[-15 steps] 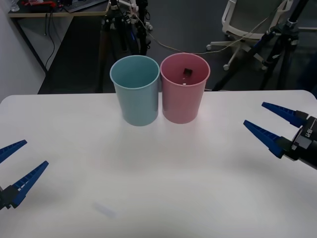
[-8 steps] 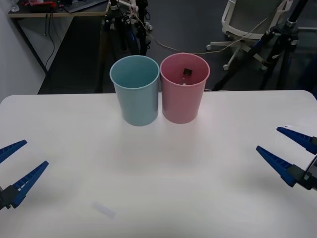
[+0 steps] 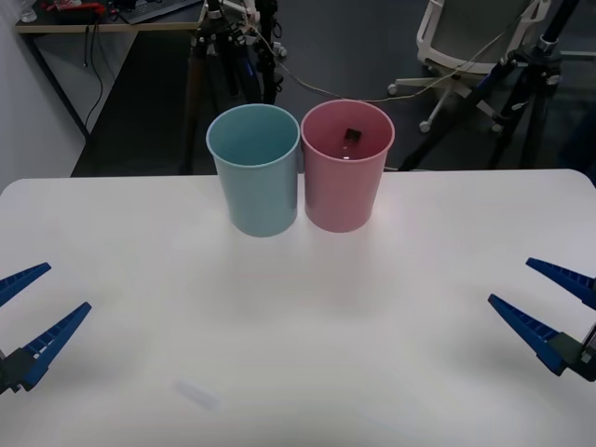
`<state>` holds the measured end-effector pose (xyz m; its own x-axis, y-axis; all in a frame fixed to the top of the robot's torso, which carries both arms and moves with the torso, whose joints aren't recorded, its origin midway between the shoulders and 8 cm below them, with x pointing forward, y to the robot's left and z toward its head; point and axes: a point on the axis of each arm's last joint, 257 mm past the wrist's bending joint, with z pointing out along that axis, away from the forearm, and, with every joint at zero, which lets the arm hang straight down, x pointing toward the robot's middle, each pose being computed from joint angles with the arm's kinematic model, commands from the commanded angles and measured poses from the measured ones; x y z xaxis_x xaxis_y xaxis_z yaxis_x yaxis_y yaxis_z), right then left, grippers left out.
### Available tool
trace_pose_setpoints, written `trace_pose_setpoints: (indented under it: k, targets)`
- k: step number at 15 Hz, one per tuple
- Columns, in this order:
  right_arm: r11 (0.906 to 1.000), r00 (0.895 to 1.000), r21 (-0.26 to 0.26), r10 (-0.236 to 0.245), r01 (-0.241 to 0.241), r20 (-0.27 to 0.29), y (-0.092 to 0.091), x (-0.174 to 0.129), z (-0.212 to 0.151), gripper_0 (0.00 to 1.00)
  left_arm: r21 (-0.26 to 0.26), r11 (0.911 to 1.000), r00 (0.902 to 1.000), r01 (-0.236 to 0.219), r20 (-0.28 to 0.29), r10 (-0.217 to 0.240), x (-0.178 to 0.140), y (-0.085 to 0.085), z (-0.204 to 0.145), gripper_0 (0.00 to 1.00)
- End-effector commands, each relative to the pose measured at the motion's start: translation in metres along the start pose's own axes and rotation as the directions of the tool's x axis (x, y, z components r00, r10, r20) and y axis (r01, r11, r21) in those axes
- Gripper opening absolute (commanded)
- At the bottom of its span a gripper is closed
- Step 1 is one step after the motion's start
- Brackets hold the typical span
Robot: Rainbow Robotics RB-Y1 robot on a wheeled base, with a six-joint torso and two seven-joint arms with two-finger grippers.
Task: Grasp the object on the table and drop it into the matching bin: aluminum can to the light blue bin, PET bottle to the pink bin.
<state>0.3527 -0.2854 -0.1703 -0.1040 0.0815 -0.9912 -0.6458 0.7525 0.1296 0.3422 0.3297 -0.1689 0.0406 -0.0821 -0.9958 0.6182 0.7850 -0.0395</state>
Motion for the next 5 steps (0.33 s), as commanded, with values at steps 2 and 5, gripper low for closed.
trace_pose_setpoints:
  k: [2, 5]
  targets:
    - [0.9998, 1.0, -0.017, 0.006, -0.006, 0.007, 0.0058, 0.0006, -0.0012, 1.0, 0.0, 1.0, 1.0, 0.0, 0.0, 0.0, 0.0, 0.0, 0.0, 1.0]
    - [0.9998, 1.0, -0.017, 0.006, -0.006, 0.007, 0.0058, 0.0006, -0.0012, 1.0, 0.0, 1.0, 1.0, 0.0, 0.0, 0.0, 0.0, 0.0, 0.0, 1.0]
